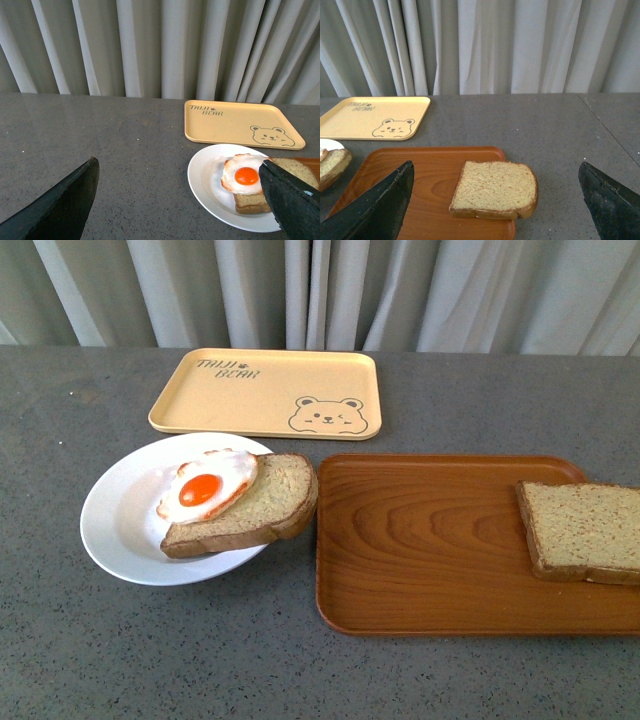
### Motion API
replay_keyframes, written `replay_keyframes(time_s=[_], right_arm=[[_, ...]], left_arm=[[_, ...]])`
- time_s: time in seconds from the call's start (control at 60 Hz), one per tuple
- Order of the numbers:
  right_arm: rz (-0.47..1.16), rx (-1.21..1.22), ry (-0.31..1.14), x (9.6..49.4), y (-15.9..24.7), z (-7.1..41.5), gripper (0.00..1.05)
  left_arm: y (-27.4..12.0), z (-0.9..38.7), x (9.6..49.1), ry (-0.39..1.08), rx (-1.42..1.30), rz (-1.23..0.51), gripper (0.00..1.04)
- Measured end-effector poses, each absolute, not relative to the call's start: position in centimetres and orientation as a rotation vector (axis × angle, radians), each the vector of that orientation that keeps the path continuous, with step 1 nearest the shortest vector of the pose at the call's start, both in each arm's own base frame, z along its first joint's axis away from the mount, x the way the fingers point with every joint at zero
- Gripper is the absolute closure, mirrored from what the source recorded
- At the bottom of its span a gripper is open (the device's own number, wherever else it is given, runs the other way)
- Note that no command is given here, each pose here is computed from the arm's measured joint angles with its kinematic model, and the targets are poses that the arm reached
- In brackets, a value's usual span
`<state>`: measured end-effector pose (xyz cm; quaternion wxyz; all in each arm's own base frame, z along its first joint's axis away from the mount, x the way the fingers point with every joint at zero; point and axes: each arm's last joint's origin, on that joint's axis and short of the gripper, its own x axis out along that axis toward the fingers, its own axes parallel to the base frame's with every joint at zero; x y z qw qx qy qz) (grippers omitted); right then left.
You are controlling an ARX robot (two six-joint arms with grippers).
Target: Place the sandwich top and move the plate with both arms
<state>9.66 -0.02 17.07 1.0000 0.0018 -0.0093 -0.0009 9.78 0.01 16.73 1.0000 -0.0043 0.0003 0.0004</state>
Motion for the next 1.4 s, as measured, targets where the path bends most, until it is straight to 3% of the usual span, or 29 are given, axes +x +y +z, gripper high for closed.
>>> replay_keyframes(time_s=[0.183,0.233,0.283,0.333,0.533,0.8,1.4], right_arm=[[0.011,0.001,0.0,9.7,0.0,17.0,0.09],[0.109,-0.003,0.266,10.0,-0.3,17.0,0.09],[0.13,0.022,0.4,10.8,-0.9,17.2,0.09],[0.104,0.036,0.441,12.1,-1.8,17.6,0.09],[0.002,0.07,0.484,17.3,-5.8,17.6,0.09],[-0.025,0.168,0.674,21.7,-9.6,12.3,0.09],[-0.039,0.376,0.725,28.0,-10.4,7.2,0.09]], left_arm=[[0.0,16.7,9.8,0.001,-0.008,0.001,0.09],[0.0,16.7,9.8,0.001,-0.008,0.001,0.09],[0.0,16.7,9.8,0.001,-0.008,0.0,0.09],[0.0,16.7,9.8,0.0,-0.008,0.0,0.09],[0.0,16.7,9.8,0.001,-0.008,0.0,0.09],[0.0,16.7,9.8,0.0,-0.008,0.001,0.09],[0.0,16.7,9.8,0.001,-0.008,0.001,0.09]])
